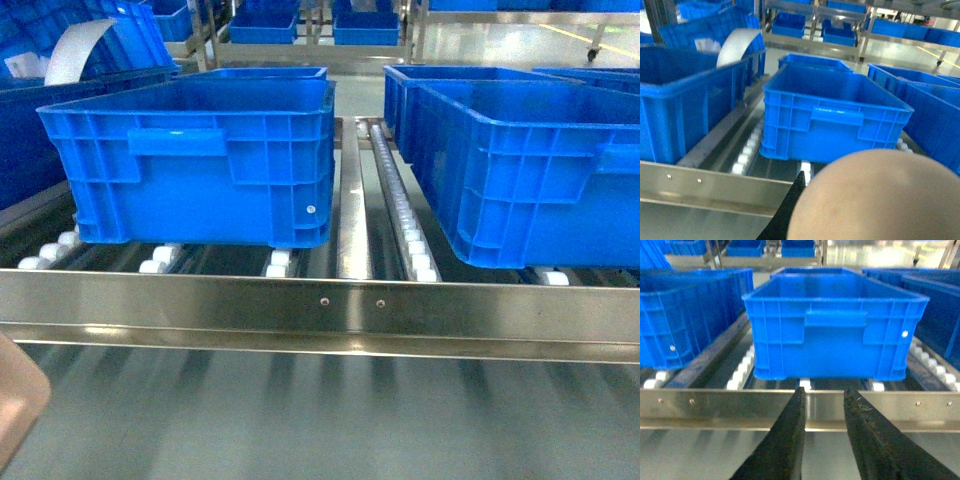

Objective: Place part in tray to right shelf

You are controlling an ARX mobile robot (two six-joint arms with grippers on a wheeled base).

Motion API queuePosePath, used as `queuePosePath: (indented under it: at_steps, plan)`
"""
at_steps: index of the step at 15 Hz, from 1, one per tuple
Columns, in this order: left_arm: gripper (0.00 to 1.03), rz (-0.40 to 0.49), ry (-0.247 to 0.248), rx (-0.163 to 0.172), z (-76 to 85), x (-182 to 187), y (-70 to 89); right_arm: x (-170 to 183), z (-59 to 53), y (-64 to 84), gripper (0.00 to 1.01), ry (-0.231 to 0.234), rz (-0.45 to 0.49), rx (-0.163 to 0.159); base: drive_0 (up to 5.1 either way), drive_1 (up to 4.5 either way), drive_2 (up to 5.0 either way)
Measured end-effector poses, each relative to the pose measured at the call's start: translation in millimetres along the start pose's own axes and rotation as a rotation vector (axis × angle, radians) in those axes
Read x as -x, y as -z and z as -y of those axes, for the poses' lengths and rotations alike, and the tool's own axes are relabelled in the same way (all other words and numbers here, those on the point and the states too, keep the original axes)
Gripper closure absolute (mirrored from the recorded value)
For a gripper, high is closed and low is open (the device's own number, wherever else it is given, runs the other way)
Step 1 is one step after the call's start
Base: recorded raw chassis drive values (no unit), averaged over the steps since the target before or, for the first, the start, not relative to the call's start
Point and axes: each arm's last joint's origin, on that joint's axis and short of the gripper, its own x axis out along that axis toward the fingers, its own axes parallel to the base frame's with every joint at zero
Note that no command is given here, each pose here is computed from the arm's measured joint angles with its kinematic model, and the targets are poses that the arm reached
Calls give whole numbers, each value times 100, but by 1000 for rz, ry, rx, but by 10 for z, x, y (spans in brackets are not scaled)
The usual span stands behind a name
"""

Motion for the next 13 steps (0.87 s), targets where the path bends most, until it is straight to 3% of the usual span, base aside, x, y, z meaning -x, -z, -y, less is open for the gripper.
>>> queuePosePath:
  at_steps: [2, 3, 5, 13]
  plan:
    - [91, 35, 3, -64, -7, 76, 69, 78, 2, -78, 95, 1, 50, -7, 0, 0, 0]
    - [91, 16, 3, -77, -16, 92, 161, 108, 2, -78, 99, 1, 42, -10, 0, 0, 0]
    - [91, -2, 1, -83, -29, 131, 285, 166, 3, -104, 99, 1, 56, -10, 0, 0, 0]
    - [91, 18, 2, -84, -45, 255, 445, 338, 4, -121, 99, 1, 64, -10, 0, 0, 0]
